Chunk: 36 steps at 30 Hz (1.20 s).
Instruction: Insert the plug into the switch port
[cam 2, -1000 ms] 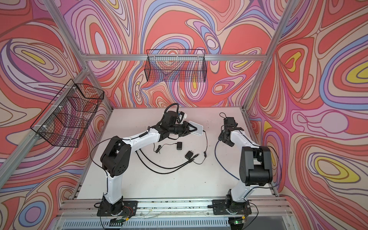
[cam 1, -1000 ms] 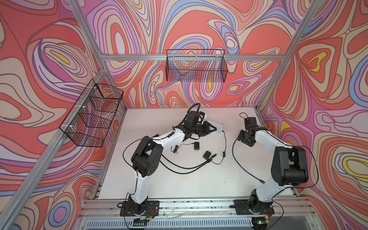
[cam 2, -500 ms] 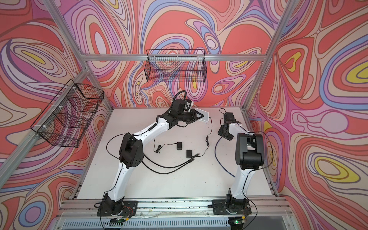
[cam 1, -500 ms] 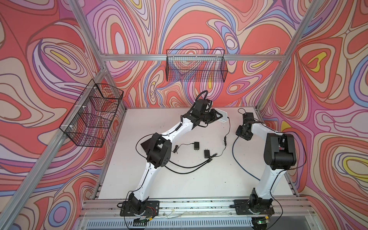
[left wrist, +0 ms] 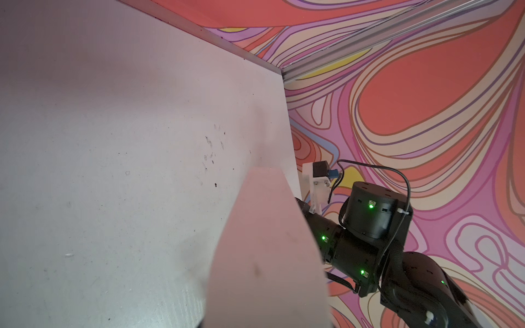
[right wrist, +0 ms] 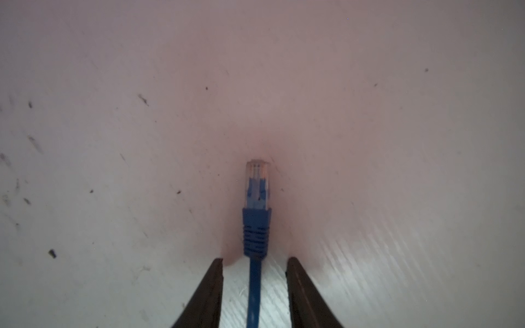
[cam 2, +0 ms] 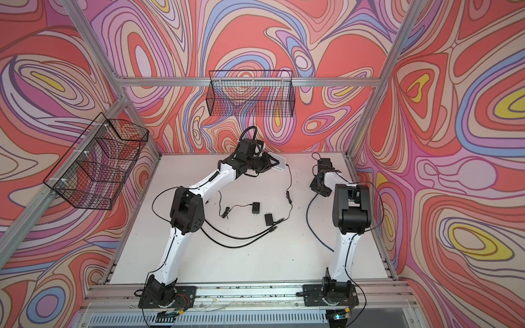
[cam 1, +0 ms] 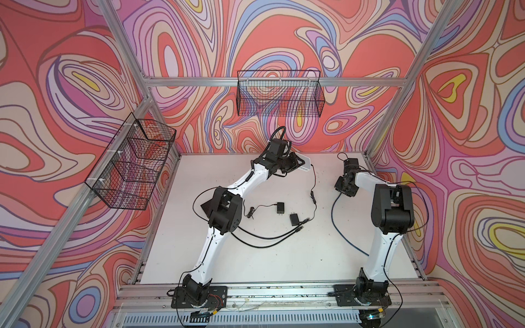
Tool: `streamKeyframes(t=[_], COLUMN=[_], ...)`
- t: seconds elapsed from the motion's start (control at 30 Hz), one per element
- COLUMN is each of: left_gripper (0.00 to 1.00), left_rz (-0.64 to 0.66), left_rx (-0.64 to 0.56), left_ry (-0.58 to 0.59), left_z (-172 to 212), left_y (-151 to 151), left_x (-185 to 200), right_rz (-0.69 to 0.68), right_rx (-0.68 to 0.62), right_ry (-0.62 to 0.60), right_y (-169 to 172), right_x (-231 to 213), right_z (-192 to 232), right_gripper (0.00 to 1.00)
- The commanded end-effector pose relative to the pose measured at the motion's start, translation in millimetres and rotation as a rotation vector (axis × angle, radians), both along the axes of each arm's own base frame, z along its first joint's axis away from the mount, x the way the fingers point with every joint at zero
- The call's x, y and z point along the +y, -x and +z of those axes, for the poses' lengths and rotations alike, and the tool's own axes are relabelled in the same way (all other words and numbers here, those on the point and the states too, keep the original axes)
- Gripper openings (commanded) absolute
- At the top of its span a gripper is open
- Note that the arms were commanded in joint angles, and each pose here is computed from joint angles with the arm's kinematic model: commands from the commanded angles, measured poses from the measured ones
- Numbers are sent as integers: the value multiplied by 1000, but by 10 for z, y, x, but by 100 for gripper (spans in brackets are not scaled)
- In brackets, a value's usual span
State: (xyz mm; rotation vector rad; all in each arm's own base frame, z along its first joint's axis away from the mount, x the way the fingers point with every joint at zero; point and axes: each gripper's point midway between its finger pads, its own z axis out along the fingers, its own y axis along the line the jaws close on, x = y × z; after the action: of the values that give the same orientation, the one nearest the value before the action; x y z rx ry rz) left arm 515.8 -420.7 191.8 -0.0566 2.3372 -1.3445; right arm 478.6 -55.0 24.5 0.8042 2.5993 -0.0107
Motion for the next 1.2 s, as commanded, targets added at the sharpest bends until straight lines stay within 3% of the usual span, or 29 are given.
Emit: streamKeyframes(t=[0.0, 0.83, 1.03, 1.17], left_gripper=[10, 10, 10, 10], left_rz=[-23, -45, -48, -51], left_rx=[-33, -3, -5, -1], left_ry=[6, 41, 46, 48], left_z=[86, -24, -6, -5], left_y=[82, 203, 201, 216], left_x=[-17, 29, 31, 33], right_rz=[-21, -37, -32, -21], right_rx=[33, 85, 93, 98], right_ry=[12, 71, 71, 69], right_y=[11, 121, 126, 127], right_x=[-50, -149, -150, -139], right_z=[-121, -312, -330, -347], right_gripper=[34, 25, 20, 11])
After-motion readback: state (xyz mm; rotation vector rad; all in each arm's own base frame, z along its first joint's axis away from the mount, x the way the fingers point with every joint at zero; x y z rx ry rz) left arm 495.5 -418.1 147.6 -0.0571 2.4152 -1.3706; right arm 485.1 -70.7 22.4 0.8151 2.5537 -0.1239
